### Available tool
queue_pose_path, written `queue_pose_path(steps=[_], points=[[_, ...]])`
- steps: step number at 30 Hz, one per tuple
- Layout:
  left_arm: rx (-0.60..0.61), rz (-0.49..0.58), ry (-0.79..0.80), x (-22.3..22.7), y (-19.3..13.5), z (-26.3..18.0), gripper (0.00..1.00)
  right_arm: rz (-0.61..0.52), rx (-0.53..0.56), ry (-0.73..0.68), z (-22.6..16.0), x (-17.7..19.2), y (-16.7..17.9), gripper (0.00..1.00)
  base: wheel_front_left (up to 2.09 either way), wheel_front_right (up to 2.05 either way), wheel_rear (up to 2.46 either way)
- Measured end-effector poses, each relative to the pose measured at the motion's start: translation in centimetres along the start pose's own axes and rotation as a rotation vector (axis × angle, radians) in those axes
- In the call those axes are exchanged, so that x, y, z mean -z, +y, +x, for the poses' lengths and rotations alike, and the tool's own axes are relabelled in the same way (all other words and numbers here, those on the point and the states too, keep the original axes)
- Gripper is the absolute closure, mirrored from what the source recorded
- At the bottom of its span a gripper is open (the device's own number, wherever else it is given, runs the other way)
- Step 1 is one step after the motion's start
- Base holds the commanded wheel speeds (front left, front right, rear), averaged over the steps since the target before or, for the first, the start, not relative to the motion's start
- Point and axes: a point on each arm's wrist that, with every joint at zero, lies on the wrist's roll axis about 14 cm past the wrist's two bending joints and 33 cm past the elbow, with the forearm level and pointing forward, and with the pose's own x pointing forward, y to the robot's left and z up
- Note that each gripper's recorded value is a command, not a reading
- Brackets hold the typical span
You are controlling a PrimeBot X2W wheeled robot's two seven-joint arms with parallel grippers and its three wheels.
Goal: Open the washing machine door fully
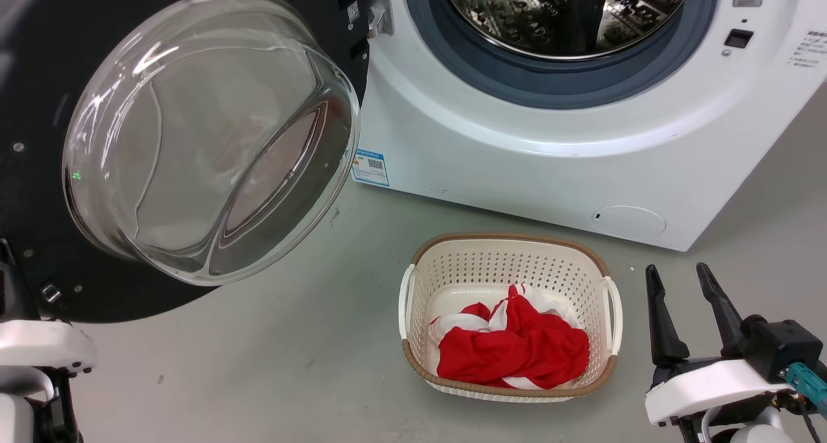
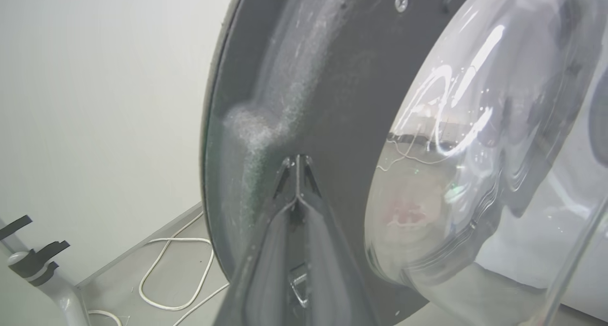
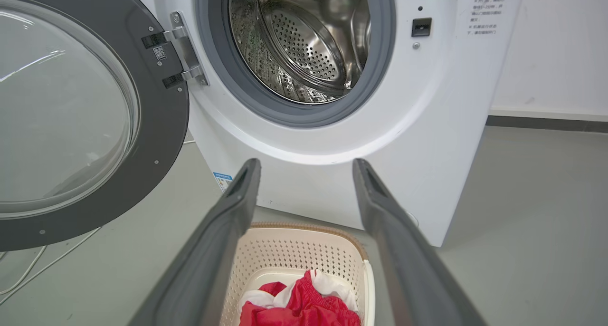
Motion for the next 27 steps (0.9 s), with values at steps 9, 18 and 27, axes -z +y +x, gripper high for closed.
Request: queue_pose_path(steps=[9, 18, 27], points=[[0.062, -0.047, -0.020, 0.1, -3.2, -3.8, 0.00, -0.007, 0.015, -0.034, -1.5, -1.3, -0.1, 0.00, 0.00, 0.00, 0.00], [0.175, -0.101, -0.038, -0.3, -7.4, -7.3, 0.00, -0.022, 0.032, -0.071, -3.4, -2.9, -0.2, 0.00, 0.00, 0.00, 0.00], [0.394, -0.157, -0.083, -2.0, -14.8, -9.3, 0.00, -0.042, 0.081, -0.106, -5.6, -4.3, -1.4, 0.00, 0.00, 0.00, 0.00]])
